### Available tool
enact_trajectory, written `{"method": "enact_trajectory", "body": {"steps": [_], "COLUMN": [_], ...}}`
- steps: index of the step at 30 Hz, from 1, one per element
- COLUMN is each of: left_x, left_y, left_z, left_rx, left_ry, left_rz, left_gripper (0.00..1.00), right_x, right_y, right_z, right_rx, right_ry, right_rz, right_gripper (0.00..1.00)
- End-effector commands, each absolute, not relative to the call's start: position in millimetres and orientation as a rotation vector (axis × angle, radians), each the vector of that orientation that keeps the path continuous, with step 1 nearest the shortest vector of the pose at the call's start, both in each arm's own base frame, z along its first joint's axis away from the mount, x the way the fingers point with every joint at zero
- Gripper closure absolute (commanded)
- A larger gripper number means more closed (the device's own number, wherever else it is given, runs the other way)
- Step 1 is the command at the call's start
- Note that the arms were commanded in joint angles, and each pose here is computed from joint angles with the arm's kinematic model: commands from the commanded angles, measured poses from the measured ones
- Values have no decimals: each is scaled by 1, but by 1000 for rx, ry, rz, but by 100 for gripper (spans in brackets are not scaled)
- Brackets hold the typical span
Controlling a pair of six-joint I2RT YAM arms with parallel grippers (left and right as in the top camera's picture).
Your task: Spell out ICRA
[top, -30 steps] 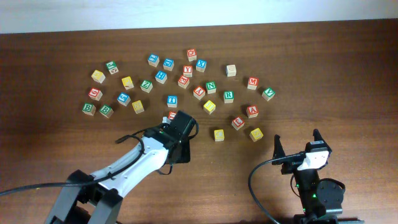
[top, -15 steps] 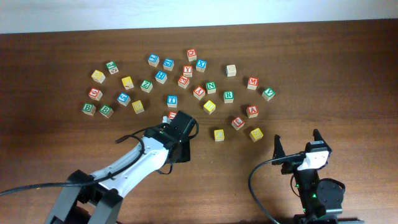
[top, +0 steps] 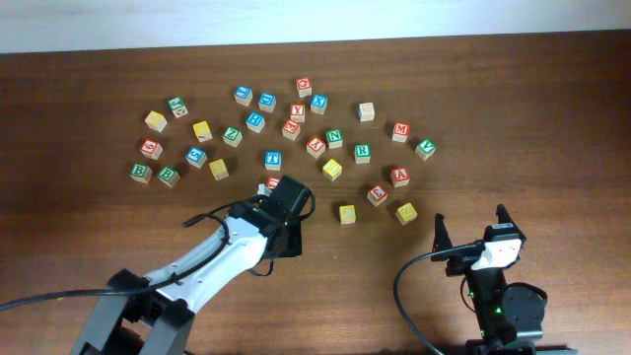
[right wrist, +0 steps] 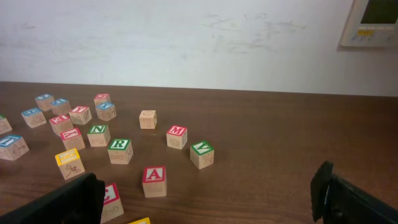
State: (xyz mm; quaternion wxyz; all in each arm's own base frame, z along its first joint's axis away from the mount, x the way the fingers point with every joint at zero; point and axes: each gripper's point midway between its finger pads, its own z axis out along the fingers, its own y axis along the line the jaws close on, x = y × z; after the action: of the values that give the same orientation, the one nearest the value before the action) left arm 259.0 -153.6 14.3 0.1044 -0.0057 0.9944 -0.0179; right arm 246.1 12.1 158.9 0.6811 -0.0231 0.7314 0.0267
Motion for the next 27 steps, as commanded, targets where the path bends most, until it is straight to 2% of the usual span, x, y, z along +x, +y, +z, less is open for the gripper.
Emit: {"method": "enact_trajectory", "body": {"steps": [1, 24, 27], "left_x": [259, 261, 259], "left_y": [-154, -155, -154], "left_z": [15, 12, 5], "left_rx": [-6, -6, -4], "left_ry": [2921, 2918, 2938], "left_rz": [-49, -52, -33], "left_gripper": [65, 66, 69], "right_x": [246, 246, 246], "right_y": [11, 11, 11], "right_z": [157, 157, 157], "right_rx": [-47, -47, -47], "right_ry": [1645, 1645, 1645], "right_rz": [58, 58, 58], "right_gripper": [2, 2, 2]}}
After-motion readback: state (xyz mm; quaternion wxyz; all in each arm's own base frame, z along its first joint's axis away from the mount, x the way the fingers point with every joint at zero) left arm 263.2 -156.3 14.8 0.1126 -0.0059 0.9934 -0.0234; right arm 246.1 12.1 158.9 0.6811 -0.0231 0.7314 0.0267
